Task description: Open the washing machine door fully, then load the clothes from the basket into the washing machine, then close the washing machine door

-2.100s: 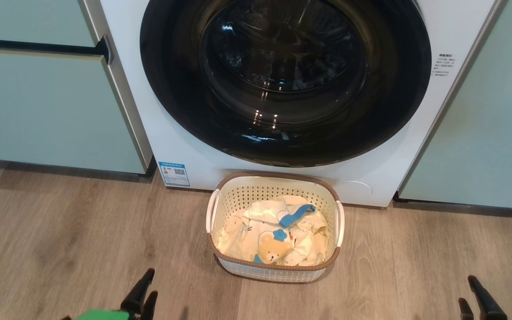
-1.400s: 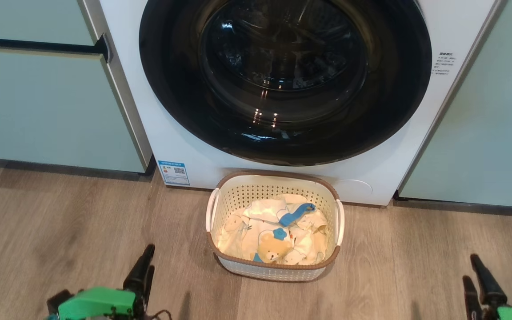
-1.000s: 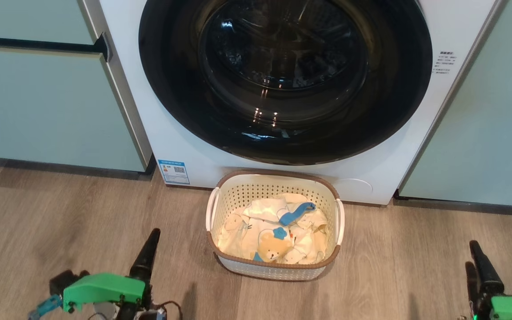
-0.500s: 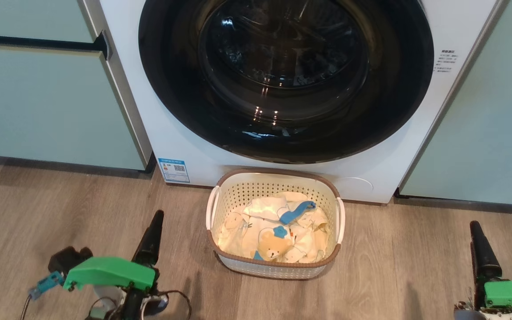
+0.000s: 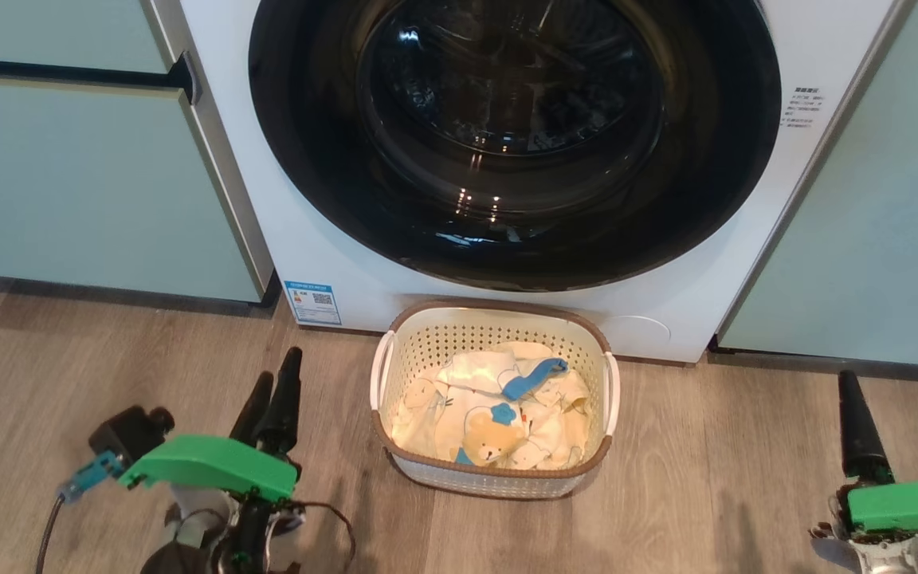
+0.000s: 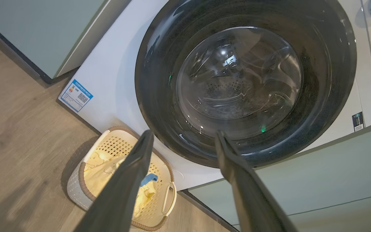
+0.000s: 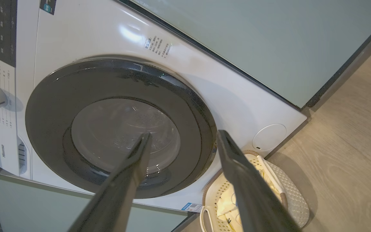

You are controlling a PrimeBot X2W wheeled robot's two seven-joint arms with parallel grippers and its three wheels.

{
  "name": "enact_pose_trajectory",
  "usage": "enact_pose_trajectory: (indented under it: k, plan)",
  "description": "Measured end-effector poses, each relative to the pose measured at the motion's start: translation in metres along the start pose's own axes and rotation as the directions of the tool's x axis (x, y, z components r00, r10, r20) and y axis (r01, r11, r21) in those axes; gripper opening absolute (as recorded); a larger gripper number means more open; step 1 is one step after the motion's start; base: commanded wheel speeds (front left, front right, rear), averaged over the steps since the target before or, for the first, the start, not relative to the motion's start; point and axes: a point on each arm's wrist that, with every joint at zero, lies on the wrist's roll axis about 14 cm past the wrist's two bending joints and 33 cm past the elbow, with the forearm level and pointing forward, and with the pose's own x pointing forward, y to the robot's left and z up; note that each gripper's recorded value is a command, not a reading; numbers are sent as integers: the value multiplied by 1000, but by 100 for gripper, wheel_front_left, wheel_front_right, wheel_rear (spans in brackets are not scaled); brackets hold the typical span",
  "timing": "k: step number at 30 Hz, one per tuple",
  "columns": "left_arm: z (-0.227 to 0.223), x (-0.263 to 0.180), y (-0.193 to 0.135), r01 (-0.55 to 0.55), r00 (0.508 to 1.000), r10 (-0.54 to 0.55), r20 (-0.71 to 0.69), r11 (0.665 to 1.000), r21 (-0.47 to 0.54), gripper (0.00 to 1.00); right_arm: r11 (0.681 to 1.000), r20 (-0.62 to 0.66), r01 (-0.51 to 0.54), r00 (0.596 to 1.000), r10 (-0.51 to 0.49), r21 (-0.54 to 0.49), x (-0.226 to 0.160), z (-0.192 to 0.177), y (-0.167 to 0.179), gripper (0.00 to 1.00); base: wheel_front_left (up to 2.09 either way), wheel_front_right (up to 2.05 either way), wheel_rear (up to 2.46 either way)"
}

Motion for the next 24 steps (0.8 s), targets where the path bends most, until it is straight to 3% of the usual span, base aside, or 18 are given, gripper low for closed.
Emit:
enact_pose_trajectory:
  k: [10, 24]
  plan:
    - [5, 4, -10, 38, 999, -41, 17, 986, 162, 100, 987, 19, -34, 999, 37, -155, 4, 5, 9, 100, 0, 0, 0]
    - [13, 12, -23, 74, 995, -94, 45, 940, 332, 100, 940, 37, -72, 995, 89, -334, 9, 11, 22, 100, 0, 0, 0]
